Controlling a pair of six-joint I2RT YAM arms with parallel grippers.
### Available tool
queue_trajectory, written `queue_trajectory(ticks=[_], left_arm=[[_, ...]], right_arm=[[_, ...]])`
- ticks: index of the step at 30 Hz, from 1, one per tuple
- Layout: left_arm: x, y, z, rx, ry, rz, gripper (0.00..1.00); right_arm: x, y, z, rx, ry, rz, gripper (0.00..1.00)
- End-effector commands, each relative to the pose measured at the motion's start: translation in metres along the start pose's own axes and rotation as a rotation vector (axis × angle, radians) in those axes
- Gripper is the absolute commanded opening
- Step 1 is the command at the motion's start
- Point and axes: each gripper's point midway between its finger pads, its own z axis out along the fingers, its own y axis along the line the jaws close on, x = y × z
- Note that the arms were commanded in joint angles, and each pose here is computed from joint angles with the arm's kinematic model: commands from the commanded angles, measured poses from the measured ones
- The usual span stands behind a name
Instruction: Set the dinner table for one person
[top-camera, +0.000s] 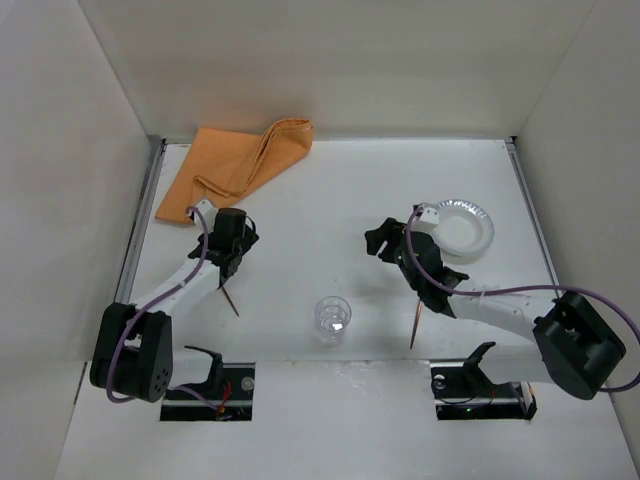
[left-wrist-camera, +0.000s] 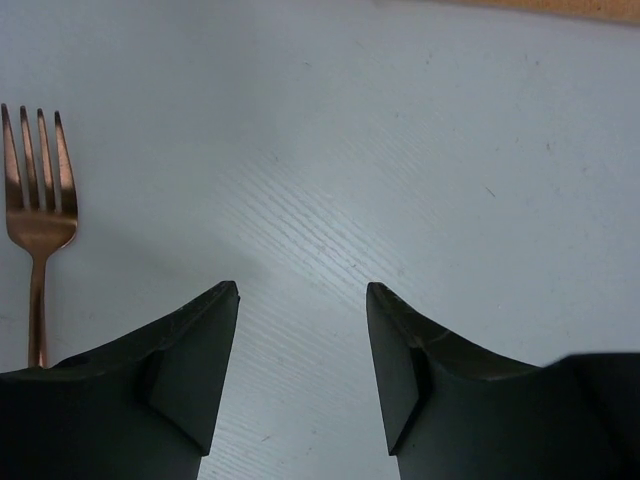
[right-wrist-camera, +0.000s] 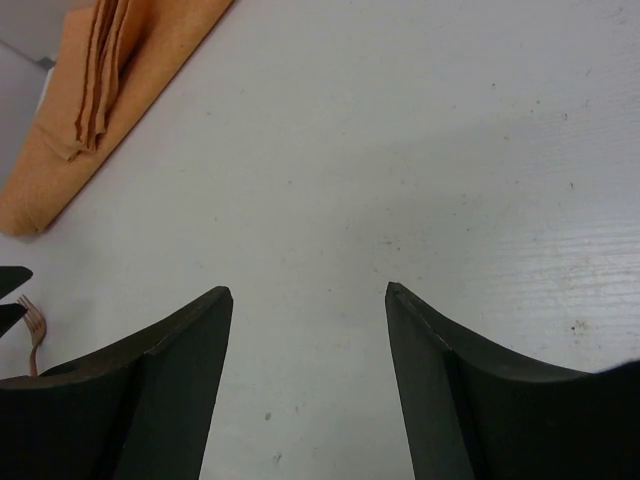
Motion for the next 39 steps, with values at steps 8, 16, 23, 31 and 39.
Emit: queue_trajectory(ticks=[8, 16, 23, 31, 39], left_arm=[[-0.032, -0.033, -0.002, 0.1, -0.067, -0.092, 0.52], [-0.076, -0.076, 0.021, 0.182, -0.115, -0.244, 0.59], [-0.108, -0.084, 0.081, 0.2, -0.07, -0.391, 0.58], [-0.137, -0.083, 0.134, 0.217, -0.082, -0.473, 0.55], [-0.137, -0.056, 0.153, 0.13, -0.091, -0.48, 0.55]], right_arm=[[-0.01, 0.022, 0.006, -0.079, -0.021, 0.031, 0.42], [0.0, 0.027, 0.008, -0.098, 0.037, 0.031, 0.12], [-0.001, 0.028, 0.009, -0.11, 0.032, 0.036, 0.46], [0.007, 0.036, 0.013, -0.135, 0.066, 0.018, 0.48], [0.01, 0.037, 0.013, -0.144, 0.075, 0.017, 0.49]])
